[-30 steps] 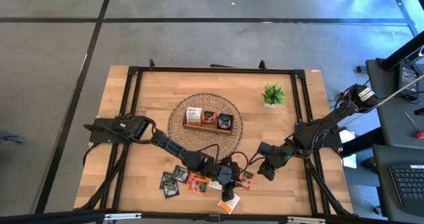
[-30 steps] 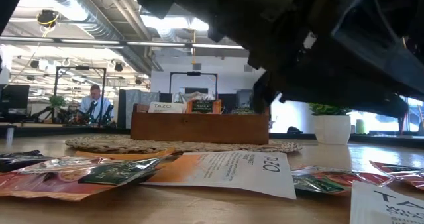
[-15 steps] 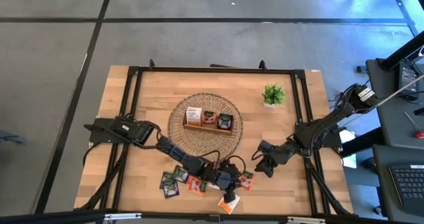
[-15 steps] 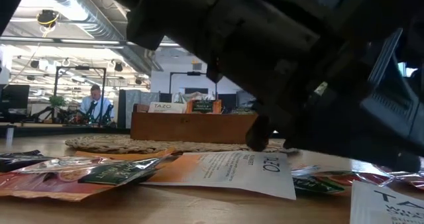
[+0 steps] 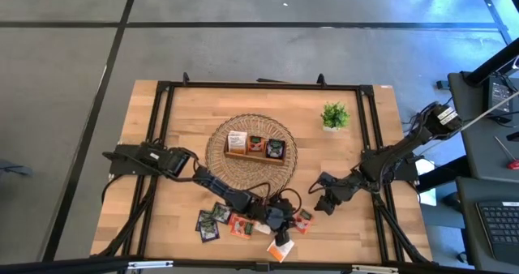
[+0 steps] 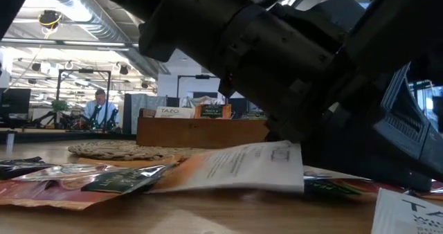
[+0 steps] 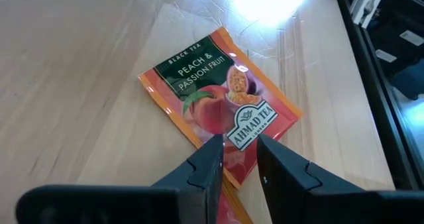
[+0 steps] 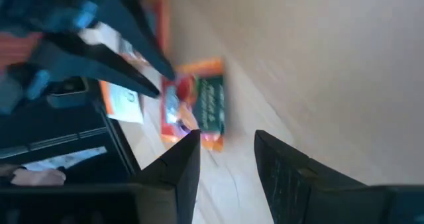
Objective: Pick & Place Tea
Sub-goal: Put the orange tea bag into the middle section of the wooden organizer
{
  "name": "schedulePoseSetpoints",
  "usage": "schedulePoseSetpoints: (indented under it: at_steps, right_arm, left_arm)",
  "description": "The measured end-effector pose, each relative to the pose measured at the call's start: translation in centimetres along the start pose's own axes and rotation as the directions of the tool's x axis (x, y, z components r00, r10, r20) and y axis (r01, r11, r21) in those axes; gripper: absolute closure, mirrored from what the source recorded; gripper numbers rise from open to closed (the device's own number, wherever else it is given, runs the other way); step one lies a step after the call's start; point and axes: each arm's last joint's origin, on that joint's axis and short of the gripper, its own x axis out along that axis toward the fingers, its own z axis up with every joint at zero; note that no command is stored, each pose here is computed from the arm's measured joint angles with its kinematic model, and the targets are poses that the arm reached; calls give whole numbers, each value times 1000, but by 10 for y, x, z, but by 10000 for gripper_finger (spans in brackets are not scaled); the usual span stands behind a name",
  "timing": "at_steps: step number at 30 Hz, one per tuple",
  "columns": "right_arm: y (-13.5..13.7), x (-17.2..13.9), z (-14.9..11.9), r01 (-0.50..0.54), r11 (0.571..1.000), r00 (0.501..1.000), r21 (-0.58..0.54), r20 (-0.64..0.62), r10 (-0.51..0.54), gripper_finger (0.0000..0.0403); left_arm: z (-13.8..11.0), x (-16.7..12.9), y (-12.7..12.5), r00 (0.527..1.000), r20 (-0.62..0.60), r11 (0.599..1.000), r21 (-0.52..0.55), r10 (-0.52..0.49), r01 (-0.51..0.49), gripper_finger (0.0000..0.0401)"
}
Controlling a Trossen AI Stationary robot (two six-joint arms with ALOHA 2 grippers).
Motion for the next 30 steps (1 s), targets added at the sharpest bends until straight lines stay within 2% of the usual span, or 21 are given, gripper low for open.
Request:
schedulePoseSetpoints:
  at_steps: [4, 9, 14, 18, 22, 30]
  right_arm:
    - [-7, 12, -4, 50, 997, 992, 59, -119, -43, 257]
    - [-8, 30, -6, 7, 998, 984, 60, -180, 4, 245]
    - [-9, 36, -6, 2, 998, 989, 57, -148, 6, 196]
    - [-8, 36, -5, -4, 998, 991, 55, -133, 11, 173]
    - [-9, 37, -5, 2, 999, 995, 54, -98, 3, 172]
    - [-10, 37, -4, 4, 999, 997, 52, -79, 0, 197]
  left_arm:
    - [1, 1, 2, 1000, -2, 1000, -3, -1, 1, 312]
    - [3, 2, 5, 1000, -5, 1000, -6, 0, 0, 314]
    - [3, 2, 6, 1000, -8, 1000, -6, 3, -4, 315]
    - [3, 2, 6, 1000, -9, 1000, -5, 4, -4, 315]
    - [2, 2, 6, 1000, -10, 1000, -5, 6, -6, 315]
    - [2, 2, 6, 1000, -9, 1000, -4, 9, -9, 315]
